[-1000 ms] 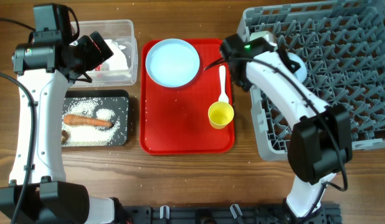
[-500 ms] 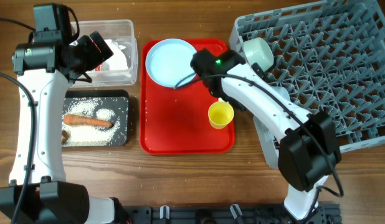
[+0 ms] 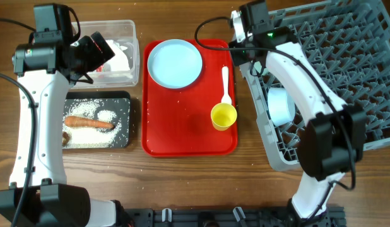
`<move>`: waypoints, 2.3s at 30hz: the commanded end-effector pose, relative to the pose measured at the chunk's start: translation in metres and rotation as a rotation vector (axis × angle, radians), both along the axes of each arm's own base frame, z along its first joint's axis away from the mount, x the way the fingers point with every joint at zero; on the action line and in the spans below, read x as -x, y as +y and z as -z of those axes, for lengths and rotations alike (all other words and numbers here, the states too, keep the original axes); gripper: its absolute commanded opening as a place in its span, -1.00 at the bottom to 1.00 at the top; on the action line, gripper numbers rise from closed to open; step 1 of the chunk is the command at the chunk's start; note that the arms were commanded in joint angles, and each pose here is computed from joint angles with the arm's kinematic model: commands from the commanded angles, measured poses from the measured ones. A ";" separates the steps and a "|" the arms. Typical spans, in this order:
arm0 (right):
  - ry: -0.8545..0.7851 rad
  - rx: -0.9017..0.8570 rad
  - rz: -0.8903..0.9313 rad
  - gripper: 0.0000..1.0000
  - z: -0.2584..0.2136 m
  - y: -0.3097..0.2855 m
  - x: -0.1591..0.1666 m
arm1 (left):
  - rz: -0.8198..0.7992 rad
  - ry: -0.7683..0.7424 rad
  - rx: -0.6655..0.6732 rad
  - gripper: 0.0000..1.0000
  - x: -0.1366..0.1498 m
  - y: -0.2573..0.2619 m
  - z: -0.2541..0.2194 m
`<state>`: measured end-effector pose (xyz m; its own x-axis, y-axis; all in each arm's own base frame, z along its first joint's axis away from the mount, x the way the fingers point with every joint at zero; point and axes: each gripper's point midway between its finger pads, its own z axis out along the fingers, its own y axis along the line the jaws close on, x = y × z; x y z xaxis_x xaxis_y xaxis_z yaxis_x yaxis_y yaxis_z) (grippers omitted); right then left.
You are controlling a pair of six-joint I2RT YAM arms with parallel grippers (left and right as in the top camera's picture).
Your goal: Sort waste into correct bins and load items into the dishwasher rack
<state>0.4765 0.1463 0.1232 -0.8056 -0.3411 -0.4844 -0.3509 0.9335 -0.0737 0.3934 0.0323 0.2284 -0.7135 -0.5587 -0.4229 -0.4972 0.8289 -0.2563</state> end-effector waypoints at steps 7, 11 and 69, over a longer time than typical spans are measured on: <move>0.095 0.141 -0.025 -0.91 0.059 -0.008 0.000 | -0.006 -0.035 0.003 1.00 -0.002 0.001 -0.011; 0.092 0.217 0.008 -0.91 0.066 -0.022 -0.003 | -0.006 -0.035 0.003 1.00 -0.002 0.001 -0.012; 0.188 -0.311 0.363 -0.25 0.105 0.114 0.018 | -0.007 -0.035 0.003 1.00 -0.002 0.001 -0.012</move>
